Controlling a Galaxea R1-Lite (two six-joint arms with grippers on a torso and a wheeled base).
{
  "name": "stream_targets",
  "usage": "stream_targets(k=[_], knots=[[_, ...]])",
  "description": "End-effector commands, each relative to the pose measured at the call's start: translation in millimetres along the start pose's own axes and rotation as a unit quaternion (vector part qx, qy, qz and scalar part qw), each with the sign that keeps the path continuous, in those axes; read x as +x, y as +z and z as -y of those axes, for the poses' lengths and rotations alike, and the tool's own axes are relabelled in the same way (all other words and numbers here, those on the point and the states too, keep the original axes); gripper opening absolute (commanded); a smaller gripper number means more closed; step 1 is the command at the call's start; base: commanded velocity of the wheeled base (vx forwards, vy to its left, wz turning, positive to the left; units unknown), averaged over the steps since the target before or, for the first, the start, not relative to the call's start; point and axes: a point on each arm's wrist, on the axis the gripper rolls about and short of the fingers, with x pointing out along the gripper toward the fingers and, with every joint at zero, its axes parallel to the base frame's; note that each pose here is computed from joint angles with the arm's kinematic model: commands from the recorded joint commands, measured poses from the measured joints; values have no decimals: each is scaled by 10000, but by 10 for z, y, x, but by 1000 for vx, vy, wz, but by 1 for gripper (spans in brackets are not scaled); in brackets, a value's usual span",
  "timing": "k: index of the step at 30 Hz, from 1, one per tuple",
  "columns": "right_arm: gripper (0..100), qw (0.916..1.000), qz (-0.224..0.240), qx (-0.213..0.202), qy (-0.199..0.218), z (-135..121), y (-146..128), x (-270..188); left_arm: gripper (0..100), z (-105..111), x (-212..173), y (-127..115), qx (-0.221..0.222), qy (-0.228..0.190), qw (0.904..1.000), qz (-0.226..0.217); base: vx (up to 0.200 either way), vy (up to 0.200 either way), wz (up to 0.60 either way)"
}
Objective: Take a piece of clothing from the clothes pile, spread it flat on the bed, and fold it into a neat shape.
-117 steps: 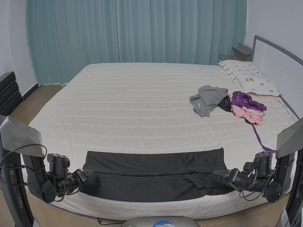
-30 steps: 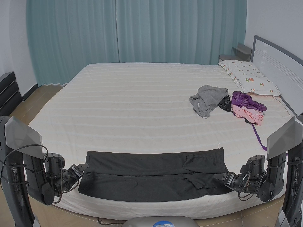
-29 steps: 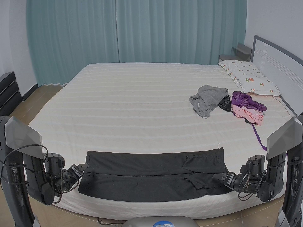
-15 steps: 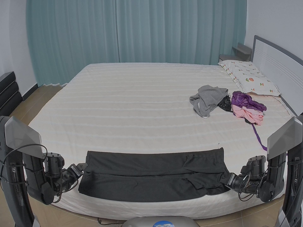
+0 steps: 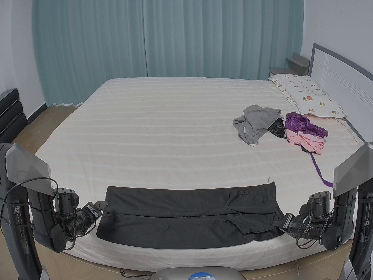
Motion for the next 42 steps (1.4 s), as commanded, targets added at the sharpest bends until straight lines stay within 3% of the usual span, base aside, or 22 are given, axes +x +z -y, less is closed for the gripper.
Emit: stream_targets(k=[1, 12, 13, 22, 25, 31, 42], knots=[[0, 10000, -22, -38, -5, -7, -18, -43, 100, -4, 4, 2, -6, 7, 10000, 3, 0, 0, 0], [0, 9993, -101, -335, -104, 37, -68, -108, 100, -5, 11, 6, -11, 6, 10000, 13, 0, 0, 0], [100, 9993, -103, -351, -112, 47, -77, -119, 100, -3, 13, 8, -11, 1, 10000, 18, 0, 0, 0], [100, 9989, 54, -475, -19, 49, -54, -167, 100, -11, 27, 6, -16, 21, 10000, 17, 0, 0, 0], [100, 9981, 390, -433, 211, -19, 78, -214, 100, -14, 29, 14, -25, 19, 10000, 25, 0, 0, 0], [100, 9956, 584, -328, 662, -118, 210, -238, 100, -11, 41, 23, -30, 12, 10000, 51, 0, 0, 0], [100, 9982, 212, -288, 490, -12, 116, 85, 100, -7, 49, 32, -35, -5, 10000, 66, 0, 0, 0]])
